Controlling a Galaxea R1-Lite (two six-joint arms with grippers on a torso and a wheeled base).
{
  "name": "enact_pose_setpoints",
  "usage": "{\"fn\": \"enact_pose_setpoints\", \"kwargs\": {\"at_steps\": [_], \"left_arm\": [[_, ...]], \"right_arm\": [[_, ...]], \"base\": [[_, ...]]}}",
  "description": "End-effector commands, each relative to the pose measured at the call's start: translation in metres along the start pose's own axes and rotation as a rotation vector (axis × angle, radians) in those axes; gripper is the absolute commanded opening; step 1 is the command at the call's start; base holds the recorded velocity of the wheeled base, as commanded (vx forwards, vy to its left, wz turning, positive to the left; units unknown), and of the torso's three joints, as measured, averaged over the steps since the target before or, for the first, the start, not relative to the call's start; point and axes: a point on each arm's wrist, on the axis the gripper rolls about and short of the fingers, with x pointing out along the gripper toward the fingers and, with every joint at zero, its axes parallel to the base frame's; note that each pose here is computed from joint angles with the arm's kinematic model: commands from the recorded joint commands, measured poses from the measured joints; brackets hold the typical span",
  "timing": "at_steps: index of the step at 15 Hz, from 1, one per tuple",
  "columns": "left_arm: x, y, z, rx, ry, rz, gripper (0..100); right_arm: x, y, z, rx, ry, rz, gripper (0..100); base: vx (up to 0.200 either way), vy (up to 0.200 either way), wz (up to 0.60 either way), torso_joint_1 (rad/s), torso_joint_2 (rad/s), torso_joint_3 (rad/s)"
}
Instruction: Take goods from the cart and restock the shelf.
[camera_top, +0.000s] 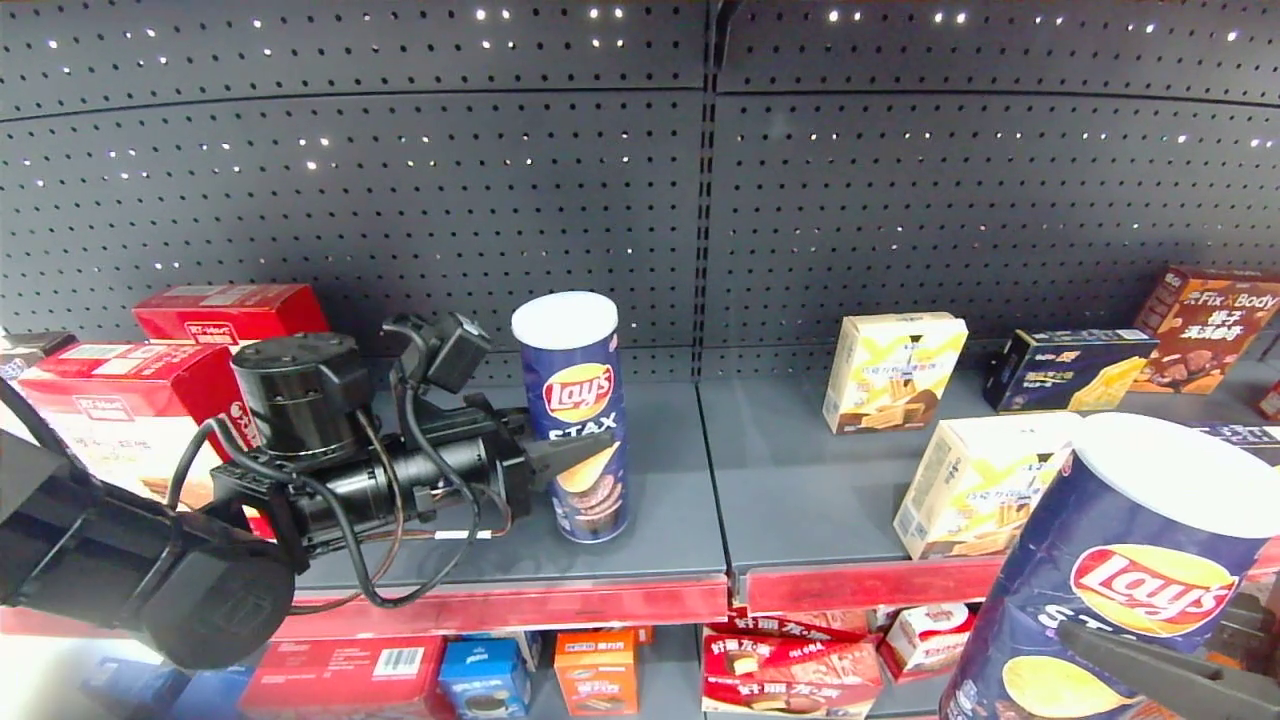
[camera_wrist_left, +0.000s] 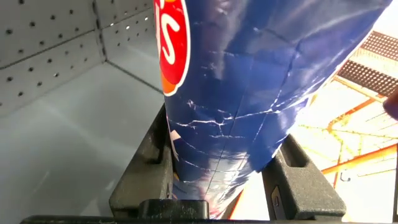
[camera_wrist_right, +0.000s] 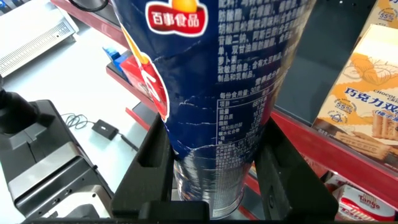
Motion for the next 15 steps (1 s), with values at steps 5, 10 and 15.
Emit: {"fn": "enact_pose_setpoints", "kwargs": {"at_steps": [5, 10, 15], "left_arm": [[-0.005, 0.006, -0.016, -0.014, 0.012, 0.025, 0], [0.0, 0.012, -0.032, -0.024, 0.023, 0.032, 0], [0.005, 0.016, -0.04, -0.039, 0.041, 0.034, 0]], "right_arm": [[0.0, 0.0, 0.0, 0.0, 0.001, 0.003, 0], [-0.001, 0.0, 0.0, -0.001, -0.003, 0.003, 0], [-0.003, 0.001, -0.004, 0.0, 0.001, 0.003, 0]], "base": [[0.0, 0.0, 0.0, 0.0, 0.0, 0.0], [0.0, 0.0, 0.0, 0.0, 0.0, 0.0], [0.0, 0.0, 0.0, 0.0, 0.0, 0.0]]}}
